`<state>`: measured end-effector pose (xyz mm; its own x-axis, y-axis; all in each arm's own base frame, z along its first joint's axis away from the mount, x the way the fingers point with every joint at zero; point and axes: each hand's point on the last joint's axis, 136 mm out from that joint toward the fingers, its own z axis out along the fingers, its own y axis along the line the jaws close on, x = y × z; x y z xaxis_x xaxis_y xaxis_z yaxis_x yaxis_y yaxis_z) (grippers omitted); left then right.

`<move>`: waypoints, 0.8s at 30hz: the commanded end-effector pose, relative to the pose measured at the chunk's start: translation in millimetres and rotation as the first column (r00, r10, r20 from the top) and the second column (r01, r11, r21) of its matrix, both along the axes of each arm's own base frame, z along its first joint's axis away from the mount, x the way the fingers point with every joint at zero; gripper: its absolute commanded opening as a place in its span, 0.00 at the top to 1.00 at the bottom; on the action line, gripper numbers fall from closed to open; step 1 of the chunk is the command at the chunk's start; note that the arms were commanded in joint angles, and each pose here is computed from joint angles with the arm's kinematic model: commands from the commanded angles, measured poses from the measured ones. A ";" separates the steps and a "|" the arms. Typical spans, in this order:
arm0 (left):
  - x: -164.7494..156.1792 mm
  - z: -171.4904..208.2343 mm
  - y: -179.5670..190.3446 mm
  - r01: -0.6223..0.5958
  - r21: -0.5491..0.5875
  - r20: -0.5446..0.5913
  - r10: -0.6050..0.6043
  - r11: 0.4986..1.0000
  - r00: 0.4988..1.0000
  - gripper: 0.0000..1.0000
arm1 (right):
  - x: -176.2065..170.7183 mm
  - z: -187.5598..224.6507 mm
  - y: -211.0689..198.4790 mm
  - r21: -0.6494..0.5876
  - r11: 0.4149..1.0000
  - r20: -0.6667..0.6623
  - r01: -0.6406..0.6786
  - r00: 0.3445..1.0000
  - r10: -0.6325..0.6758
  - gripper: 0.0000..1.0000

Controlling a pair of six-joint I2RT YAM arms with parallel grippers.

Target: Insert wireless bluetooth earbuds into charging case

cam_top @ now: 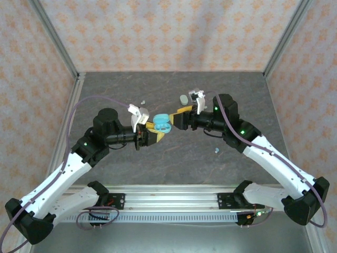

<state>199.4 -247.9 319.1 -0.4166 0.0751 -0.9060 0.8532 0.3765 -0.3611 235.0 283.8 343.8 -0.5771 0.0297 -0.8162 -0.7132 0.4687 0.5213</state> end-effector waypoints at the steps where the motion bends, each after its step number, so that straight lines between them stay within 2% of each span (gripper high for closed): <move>1: 2.3 4.8 1.6 -0.017 -0.007 0.055 0.018 1.000 0.998 0.91 | -0.8 7.3 -9.9 0.023 0.999 -0.002 0.045 0.999 -0.045 0.35; 9: 8.9 0.3 2.1 -0.043 -0.002 0.031 0.043 0.999 0.999 0.90 | -8.3 5.9 -12.0 0.026 0.999 -0.054 0.037 0.998 -0.035 0.35; 14: 15.1 -8.4 6.8 -0.074 0.017 0.007 0.074 0.997 0.997 0.91 | -7.7 -2.1 -21.3 -0.013 0.995 -0.122 0.094 0.988 -0.095 0.35; 17: 19.2 -18.1 10.8 -0.097 0.035 -0.013 0.097 0.995 0.995 0.91 | 0.5 -18.1 -35.8 -0.103 0.977 -0.184 0.186 0.962 -0.203 0.35; 24: 19.8 -38.5 21.7 -0.143 0.072 -0.045 0.146 0.987 0.988 0.91 | 29.1 -72.0 -59.0 -0.266 0.890 -0.314 0.370 0.840 -0.443 0.39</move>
